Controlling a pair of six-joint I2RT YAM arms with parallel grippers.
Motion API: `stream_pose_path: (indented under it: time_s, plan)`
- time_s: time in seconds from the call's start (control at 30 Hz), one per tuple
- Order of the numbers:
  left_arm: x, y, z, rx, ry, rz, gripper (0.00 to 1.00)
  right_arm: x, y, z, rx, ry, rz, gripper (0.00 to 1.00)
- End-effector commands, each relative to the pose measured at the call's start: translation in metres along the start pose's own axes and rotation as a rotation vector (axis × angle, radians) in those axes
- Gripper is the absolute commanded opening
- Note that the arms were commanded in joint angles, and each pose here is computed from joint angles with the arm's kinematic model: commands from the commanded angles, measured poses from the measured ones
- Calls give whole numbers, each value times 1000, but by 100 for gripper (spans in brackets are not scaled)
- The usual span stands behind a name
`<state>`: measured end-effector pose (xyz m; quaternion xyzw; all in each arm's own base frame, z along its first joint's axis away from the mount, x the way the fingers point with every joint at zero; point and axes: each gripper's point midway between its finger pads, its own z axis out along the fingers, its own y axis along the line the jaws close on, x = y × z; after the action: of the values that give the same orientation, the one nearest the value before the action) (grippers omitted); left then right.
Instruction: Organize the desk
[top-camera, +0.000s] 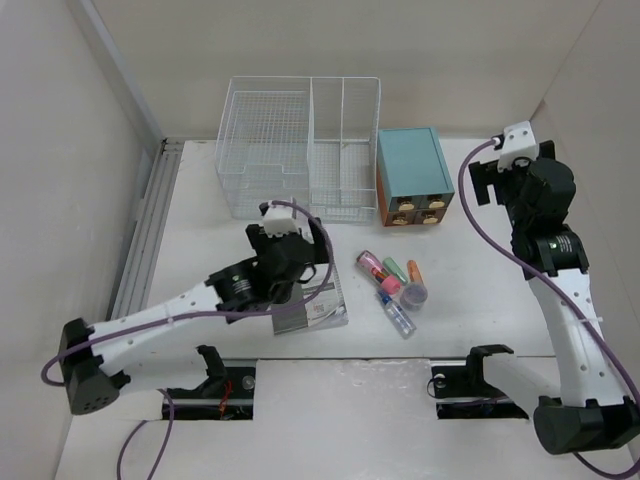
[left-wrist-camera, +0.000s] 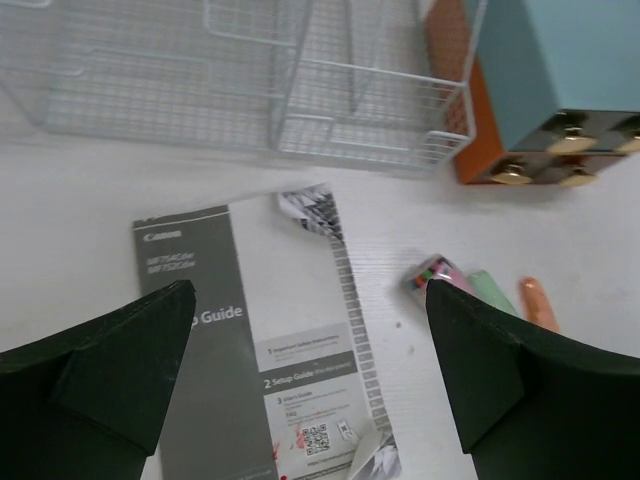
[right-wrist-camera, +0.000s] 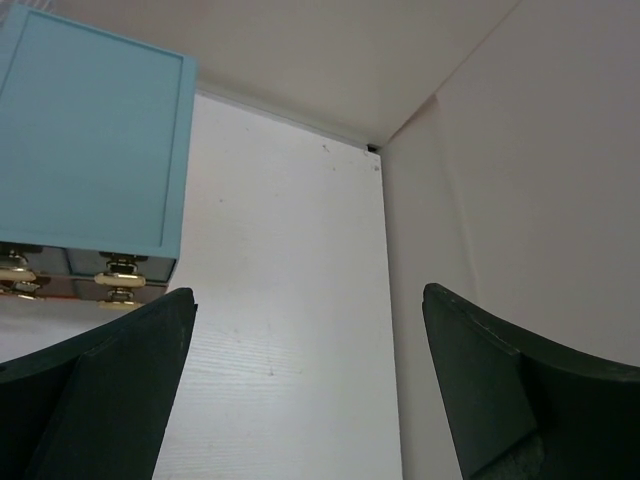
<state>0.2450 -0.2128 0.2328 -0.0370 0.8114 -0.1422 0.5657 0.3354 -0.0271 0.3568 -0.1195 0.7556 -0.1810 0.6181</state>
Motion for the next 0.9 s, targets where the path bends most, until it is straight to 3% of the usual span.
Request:
stream_pose_path:
  time_s: [0.0, 0.07, 0.1, 0.17, 0.23, 0.3, 0.33, 0.37, 0.4, 0.43, 0.47, 0.57, 0.63, 0.7, 0.87]
  plan:
    - [-8, 30, -3, -273, -34, 77, 100, -26, 5, 3, -40, -80, -71, 100]
    - [-12, 18, -3, -244, -28, 60, 100, -24, 30, 5, -168, -79, -157, 100]
    - [-22, 3, -2, -163, -52, 53, 100, -26, 40, 5, -223, -90, -148, 100]
    - [-2, -16, -5, 25, 6, 37, 97, -24, 72, 4, -380, -112, -107, 100]
    - [-27, -20, -16, 151, -55, -125, 92, -17, 108, 2, -566, -114, -85, 98]
    - [-11, -6, -20, 176, -40, -181, 83, -2, 160, -4, -844, -72, -32, 72]
    - [-19, 3, -29, 191, -71, -231, 74, 2, 174, -4, -913, -39, 20, 19]
    - [-15, 7, -31, 194, -71, -266, 71, 10, 193, 5, -990, 0, 46, 12]
    - [-7, 16, -34, 199, -74, -288, 70, 6, 213, -5, -1105, -13, 66, 12]
    - [-2, 19, -34, 198, -71, -301, 67, 7, 225, -5, -1152, -7, 70, 20]
    - [2, 22, -35, 198, -68, -316, 63, 8, 238, 0, -1199, 15, 85, 55]
    - [27, 33, -28, 155, -35, -334, 52, -7, 277, -14, -1335, -2, 97, 90]
    - [43, 41, -24, 124, -11, -346, 57, -9, 315, -26, -1428, 5, 101, 94]
    - [51, 44, -18, 115, -7, -361, 76, 5, 347, -31, -1460, 75, 102, 97]
    - [96, 67, 2, 67, 54, -363, 78, 17, 403, -32, -1400, 109, 104, 99]
